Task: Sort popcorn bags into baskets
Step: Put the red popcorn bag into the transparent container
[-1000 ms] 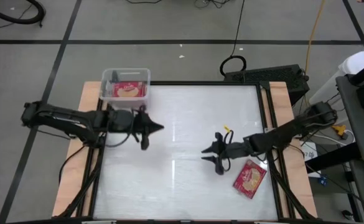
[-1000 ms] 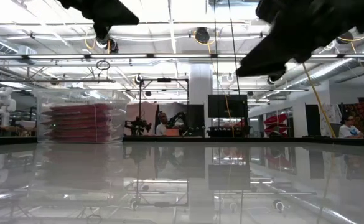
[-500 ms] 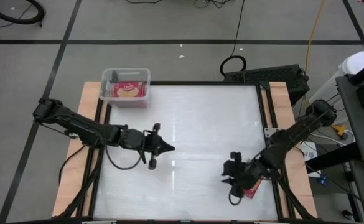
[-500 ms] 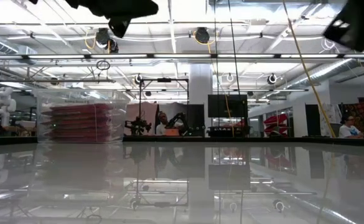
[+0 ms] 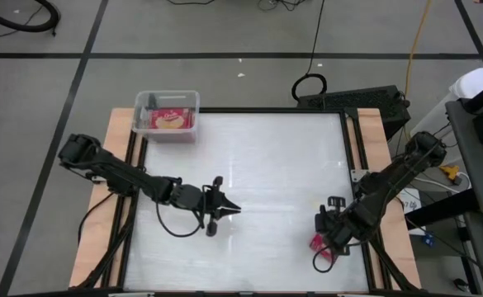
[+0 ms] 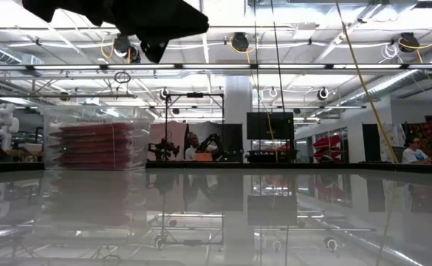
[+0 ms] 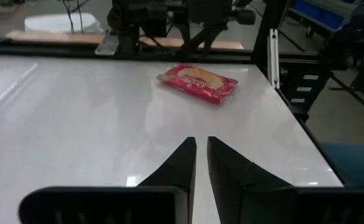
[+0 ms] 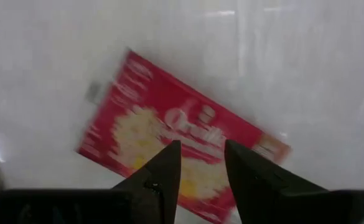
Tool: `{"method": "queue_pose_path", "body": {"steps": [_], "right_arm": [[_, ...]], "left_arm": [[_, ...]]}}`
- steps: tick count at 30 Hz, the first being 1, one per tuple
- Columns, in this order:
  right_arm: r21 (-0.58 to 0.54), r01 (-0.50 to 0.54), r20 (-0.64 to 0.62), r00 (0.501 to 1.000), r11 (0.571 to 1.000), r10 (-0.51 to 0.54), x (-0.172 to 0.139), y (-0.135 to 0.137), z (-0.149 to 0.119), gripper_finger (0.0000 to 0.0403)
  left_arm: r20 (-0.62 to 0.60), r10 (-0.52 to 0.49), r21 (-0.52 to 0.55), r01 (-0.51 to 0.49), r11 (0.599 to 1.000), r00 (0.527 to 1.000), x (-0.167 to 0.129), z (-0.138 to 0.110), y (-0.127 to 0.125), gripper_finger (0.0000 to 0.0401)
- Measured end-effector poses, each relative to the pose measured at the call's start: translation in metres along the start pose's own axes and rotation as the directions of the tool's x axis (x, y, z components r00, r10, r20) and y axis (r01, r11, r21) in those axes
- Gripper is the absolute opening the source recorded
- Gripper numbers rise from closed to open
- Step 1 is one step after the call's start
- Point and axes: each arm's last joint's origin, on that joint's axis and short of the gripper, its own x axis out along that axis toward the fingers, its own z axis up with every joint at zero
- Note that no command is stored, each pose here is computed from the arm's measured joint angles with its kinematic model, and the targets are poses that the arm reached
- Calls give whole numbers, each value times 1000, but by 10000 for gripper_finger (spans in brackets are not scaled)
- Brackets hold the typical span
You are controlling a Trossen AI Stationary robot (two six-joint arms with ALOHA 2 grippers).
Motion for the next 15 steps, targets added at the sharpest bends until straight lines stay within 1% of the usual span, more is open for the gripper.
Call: {"method": "queue_pose_path", "body": {"steps": [2,5,11,15], "right_arm": [[-22,22,-22,999,1000,-22,2,-5,0,121],[-46,19,-48,999,999,-21,9,-13,3,142],[-115,15,-130,991,993,-30,29,-31,0,205],[-161,29,-165,985,986,-56,45,-44,-4,225]], "left_arm": [[-11,2,-23,-2,1000,1000,2,-2,0,46],[-19,0,-42,0,999,1000,3,-4,-1,47],[-20,-22,-30,21,999,1000,1,-5,-8,47],[-22,-39,-11,39,999,999,0,-6,-14,47]]}}
